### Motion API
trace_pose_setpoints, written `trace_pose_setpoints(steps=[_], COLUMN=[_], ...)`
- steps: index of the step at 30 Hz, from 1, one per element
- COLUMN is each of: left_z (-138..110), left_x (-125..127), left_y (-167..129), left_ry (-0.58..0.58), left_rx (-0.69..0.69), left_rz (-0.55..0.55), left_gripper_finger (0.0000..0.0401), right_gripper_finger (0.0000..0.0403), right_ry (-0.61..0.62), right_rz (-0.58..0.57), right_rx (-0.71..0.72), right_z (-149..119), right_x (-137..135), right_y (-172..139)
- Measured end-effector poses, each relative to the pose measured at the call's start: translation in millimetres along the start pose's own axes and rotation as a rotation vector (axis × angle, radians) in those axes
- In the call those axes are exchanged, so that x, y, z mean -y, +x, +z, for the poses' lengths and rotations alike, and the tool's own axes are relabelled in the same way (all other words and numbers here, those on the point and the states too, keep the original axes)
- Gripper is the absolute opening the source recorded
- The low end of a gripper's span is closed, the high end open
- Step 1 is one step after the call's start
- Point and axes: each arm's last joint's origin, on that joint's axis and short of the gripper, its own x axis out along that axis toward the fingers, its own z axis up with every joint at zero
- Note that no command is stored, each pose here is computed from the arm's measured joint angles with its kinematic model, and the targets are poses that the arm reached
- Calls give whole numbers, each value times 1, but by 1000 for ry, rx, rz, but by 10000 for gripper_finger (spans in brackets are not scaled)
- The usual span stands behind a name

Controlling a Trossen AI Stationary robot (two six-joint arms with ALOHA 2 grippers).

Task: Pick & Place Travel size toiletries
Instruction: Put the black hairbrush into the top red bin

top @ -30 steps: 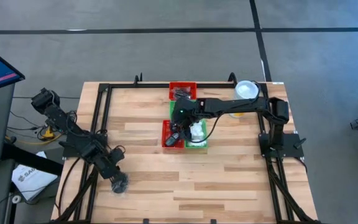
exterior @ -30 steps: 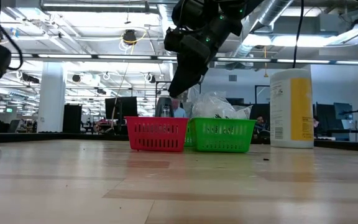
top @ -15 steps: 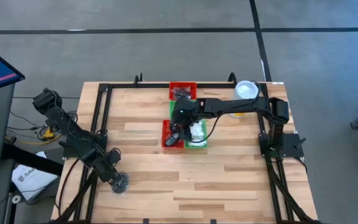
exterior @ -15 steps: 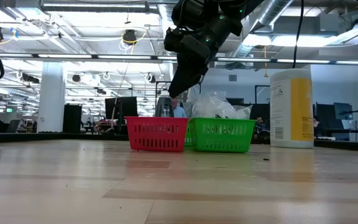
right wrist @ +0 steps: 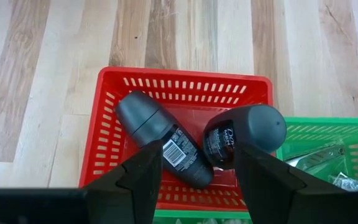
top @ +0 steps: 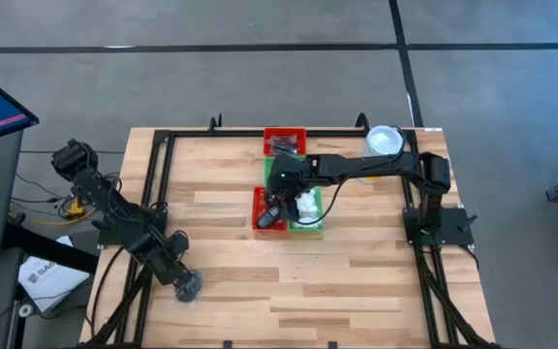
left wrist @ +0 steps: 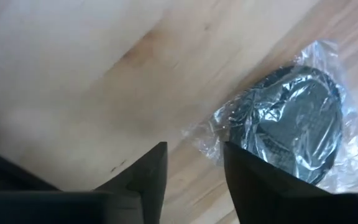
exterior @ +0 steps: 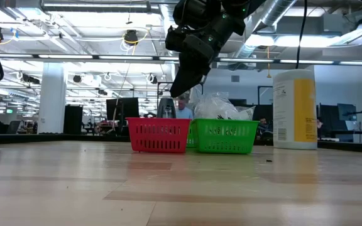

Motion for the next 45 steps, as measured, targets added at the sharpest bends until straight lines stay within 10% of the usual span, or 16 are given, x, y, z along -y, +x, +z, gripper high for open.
trace_pose_setpoints(steps=[30, 45], left_z=[0, 0], left_x=[11, 14], left_y=[13, 11], left_ry=[8, 9], left_rx=[49, 43], left_rz=[-18, -64], left_gripper_finger=[196, 4], right_gripper_finger=[186, 186], right_ry=[-16, -17], right_rz=[3, 3], right_rx=[-9, -10], right_z=[-1, -1], right_x=[-1, -1], right_y=[0, 1])
